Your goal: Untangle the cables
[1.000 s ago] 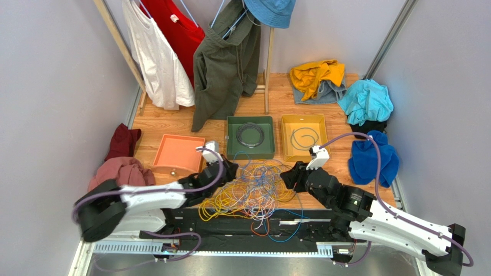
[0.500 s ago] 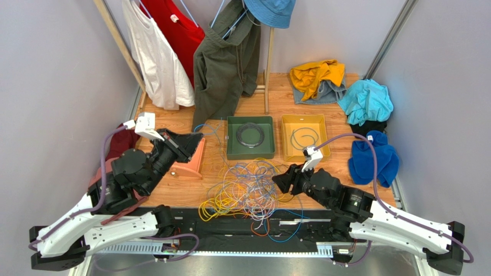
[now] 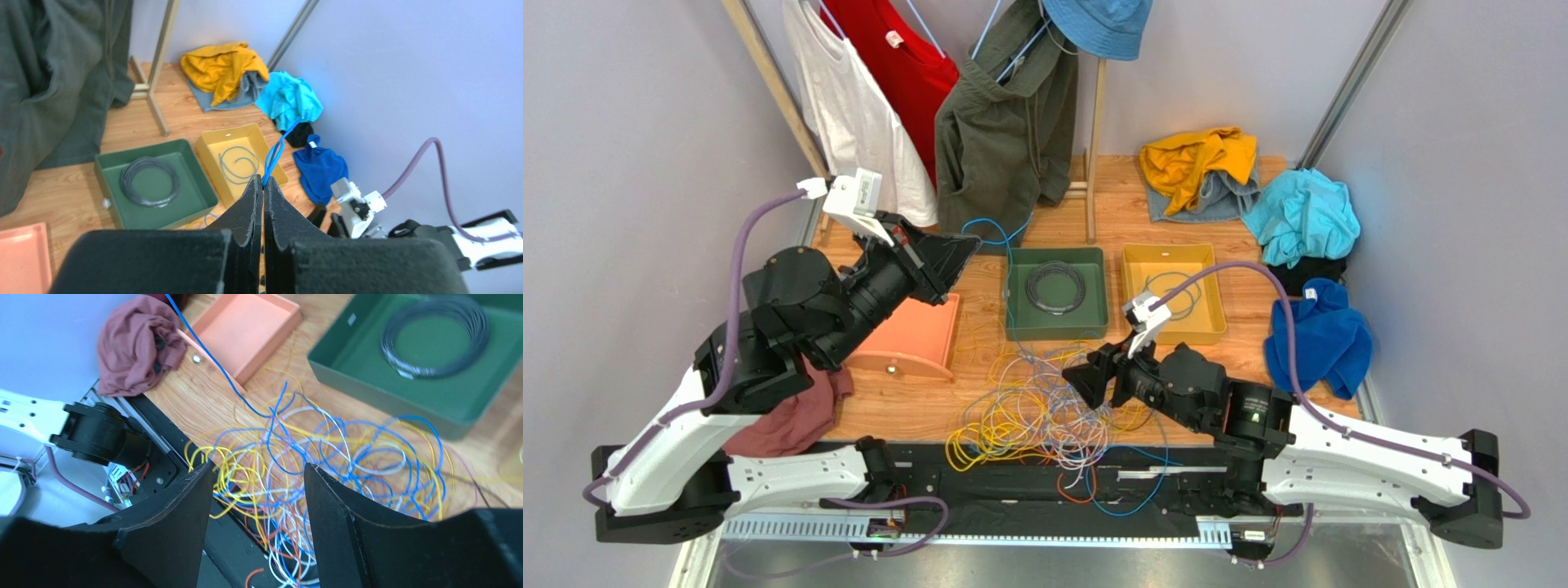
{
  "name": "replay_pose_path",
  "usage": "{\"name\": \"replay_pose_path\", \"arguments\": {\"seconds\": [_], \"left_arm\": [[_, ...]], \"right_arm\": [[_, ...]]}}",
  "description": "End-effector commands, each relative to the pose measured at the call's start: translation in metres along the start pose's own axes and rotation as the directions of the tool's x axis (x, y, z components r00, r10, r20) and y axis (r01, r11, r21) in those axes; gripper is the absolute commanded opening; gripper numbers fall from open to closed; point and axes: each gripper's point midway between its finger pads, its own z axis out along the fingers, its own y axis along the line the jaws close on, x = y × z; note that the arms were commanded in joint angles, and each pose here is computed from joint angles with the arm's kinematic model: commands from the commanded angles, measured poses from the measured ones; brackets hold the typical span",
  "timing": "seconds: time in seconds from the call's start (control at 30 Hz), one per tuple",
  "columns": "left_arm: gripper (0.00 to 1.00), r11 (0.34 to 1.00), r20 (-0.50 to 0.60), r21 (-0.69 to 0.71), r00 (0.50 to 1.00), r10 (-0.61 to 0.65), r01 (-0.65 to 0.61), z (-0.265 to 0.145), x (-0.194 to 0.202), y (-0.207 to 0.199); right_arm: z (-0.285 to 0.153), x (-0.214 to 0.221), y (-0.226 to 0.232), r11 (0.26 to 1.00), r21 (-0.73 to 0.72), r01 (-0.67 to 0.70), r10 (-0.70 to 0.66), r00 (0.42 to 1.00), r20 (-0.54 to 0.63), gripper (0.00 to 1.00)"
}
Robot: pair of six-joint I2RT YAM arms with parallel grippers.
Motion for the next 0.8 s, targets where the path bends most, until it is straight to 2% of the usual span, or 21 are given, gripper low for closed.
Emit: {"name": "replay_pose_path", "arguments": {"seconds": [0.0, 0.2, 0.33, 0.57, 0.73, 0.77], "left_arm": [[0.00, 0.995, 0.011, 0.083, 0.999, 0.048, -0.049, -0.002, -0.022, -0.025], [0.00, 0.991, 0.009, 0.122, 0.998, 0.060, -0.061, -0.003, -0.033, -0.040], [0.00, 0.989, 0.006, 0.137, 0.998, 0.059, -0.059, -0.007, -0.034, -0.042], [0.00, 0.989, 0.010, 0.142, 0.999, 0.047, -0.048, -0.018, -0.036, -0.037], [0.00, 0.986, 0.001, 0.161, 0.999, 0.044, -0.043, -0.019, -0.033, -0.040], [0.00, 0.986, 0.000, 0.164, 0.999, 0.037, -0.037, -0.020, -0.033, -0.040]], "right_arm": [[0.007, -0.053, 0.038, 0.994, -0.085, 0.064, -0.052, 0.989, 0.142, 0.62], [0.046, -0.044, 0.037, 0.989, 0.001, 0.150, -0.149, 0.984, 0.094, 0.67], [0.064, -0.046, 0.036, 0.990, 0.038, 0.132, -0.136, 0.982, 0.127, 0.67], [0.070, -0.045, 0.028, 0.987, 0.089, 0.131, -0.143, 0.979, 0.144, 0.67], [0.084, -0.047, 0.039, 0.987, 0.060, 0.151, -0.159, 0.976, 0.148, 0.66], [0.093, -0.041, 0.032, 0.981, 0.107, 0.161, -0.174, 0.976, 0.134, 0.66]]}}
